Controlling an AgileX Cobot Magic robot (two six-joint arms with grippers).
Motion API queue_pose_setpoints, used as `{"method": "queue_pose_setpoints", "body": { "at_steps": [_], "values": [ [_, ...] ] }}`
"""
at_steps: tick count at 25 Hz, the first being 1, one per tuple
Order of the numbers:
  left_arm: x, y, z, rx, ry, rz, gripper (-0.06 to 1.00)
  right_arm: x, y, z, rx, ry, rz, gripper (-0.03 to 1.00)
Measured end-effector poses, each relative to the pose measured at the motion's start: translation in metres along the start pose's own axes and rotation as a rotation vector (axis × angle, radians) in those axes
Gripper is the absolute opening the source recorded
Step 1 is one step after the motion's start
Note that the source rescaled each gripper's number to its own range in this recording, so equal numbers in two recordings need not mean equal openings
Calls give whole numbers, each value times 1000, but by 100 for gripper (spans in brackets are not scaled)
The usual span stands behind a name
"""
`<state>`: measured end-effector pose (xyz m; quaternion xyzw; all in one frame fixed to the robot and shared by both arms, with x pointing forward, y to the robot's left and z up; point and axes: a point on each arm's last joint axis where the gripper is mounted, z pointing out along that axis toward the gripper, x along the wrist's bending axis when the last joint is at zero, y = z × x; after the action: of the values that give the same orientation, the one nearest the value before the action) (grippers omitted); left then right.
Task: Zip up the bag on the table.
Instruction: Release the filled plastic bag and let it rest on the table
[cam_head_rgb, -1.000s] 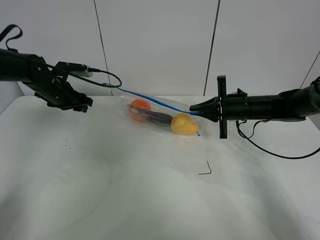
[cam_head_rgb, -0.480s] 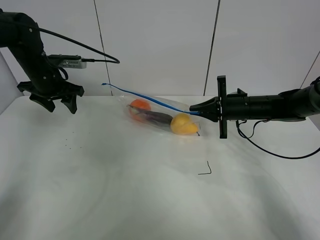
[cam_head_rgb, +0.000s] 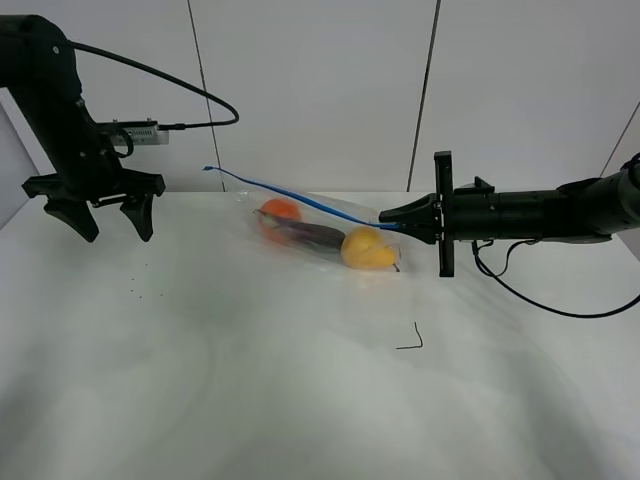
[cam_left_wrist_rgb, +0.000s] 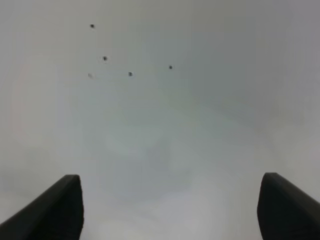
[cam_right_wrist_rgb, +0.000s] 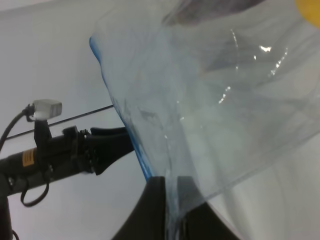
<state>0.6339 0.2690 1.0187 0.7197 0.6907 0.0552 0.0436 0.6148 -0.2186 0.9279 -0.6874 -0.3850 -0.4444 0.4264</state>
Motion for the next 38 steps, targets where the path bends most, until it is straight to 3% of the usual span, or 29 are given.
{"method": "queue_pose_setpoints", "body": {
  "at_steps": [7,20,30,38],
  "values": [
    [3,-48,-22,21,6,2,100,0,0,0,0,0,0,0],
    [10,-196,-52,8,4,23,100,0,0,0,0,0,-3,0],
    [14,-282,-48,-225,-5,23,100,0,0,0,0,0,-3,0],
    [16,-316,-59,-421,-7,37,100,0,0,0,0,0,-3,0]
  ]
}}
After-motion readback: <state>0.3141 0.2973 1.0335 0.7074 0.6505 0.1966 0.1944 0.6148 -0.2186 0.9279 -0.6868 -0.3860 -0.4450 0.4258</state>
